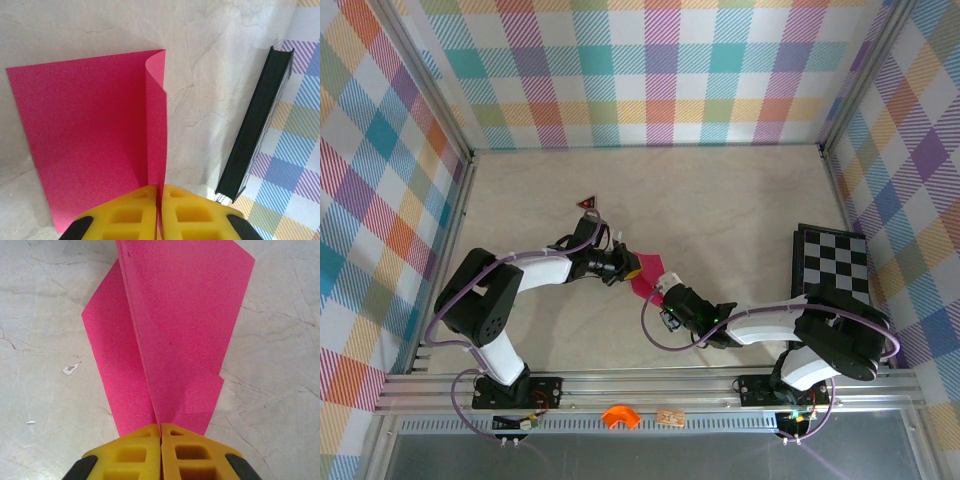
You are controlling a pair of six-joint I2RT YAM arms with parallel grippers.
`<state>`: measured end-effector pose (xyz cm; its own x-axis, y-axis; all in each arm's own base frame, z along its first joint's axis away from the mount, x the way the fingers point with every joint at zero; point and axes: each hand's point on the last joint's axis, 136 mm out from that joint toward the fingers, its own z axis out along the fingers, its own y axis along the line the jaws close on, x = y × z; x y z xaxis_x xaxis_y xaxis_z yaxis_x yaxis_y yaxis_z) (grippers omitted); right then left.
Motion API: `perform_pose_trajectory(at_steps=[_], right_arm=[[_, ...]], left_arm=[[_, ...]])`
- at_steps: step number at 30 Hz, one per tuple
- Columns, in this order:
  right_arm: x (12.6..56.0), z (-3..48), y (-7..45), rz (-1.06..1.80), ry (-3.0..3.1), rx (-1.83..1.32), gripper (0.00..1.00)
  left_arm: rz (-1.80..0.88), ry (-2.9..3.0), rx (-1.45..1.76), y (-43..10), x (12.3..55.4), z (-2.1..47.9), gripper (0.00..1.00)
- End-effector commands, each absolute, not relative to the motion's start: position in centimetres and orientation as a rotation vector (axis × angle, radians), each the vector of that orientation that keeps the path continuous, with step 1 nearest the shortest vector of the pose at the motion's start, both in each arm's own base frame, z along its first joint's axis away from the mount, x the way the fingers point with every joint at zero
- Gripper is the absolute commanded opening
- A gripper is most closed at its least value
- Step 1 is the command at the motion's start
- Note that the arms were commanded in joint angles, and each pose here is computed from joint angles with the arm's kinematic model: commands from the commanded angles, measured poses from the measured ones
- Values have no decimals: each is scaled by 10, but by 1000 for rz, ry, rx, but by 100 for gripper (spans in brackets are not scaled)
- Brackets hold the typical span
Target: Fold a paper plane with a square sheet of paper (pick it up from the middle)
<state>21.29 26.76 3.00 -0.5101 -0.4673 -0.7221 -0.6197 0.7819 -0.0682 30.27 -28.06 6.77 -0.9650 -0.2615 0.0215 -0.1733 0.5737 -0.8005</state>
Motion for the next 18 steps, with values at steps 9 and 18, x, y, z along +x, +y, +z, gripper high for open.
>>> perform_pose_trajectory(at_steps=[9, 18], right_arm=[[211, 24, 271, 379, 2255, -724, 6], [208, 16, 272, 421, 2308, -690, 6]], left_arm=[[-1160, 2665, -372, -257, 307, 83, 34], [-960, 2630, -388, -230, 310, 96, 42]])
